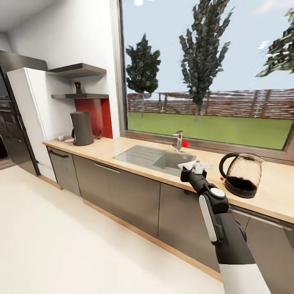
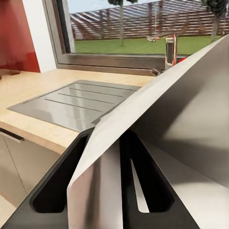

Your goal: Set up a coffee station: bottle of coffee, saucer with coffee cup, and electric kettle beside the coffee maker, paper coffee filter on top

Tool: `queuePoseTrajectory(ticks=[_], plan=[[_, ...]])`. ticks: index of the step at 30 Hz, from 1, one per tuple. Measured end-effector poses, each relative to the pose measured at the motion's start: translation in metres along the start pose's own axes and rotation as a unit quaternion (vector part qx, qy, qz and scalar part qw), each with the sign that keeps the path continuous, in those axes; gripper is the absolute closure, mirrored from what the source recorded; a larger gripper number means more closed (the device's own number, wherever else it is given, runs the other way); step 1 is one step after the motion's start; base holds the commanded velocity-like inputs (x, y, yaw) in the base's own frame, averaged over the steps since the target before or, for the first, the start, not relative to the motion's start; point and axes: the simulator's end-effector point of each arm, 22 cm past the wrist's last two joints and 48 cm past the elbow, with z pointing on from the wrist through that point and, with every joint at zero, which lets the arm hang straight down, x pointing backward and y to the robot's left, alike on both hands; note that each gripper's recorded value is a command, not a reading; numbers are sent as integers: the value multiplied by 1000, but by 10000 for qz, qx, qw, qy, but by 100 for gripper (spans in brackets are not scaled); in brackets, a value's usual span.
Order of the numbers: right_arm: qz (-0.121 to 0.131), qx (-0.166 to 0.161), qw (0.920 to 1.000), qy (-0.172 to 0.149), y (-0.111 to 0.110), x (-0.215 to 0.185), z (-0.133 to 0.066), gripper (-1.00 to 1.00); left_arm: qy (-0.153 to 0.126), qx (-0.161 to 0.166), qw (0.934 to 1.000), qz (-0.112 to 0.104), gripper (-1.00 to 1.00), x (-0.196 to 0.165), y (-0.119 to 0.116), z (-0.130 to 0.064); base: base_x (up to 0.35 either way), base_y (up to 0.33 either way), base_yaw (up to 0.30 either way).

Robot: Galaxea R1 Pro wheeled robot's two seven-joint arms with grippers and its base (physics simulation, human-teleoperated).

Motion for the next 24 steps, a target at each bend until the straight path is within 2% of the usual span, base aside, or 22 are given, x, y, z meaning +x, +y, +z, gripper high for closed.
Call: queuePoseTrajectory(ticks=[8, 19, 24], plan=[[-1, -1, 10000, -2, 0, 0, 0, 100, -3, -8, 10000, -14, -100, 0, 1, 0, 171, 107, 73], [-1, -1, 10000, -1, 0, 0, 0, 100, -10, -49, 10000, -82, -100, 0, 4, 0, 59, 36, 247], [-1, -1, 10000, -2, 0, 0, 0, 100, -9, -51, 9999, -87, -100, 0, 4, 0, 177, 128, 251]])
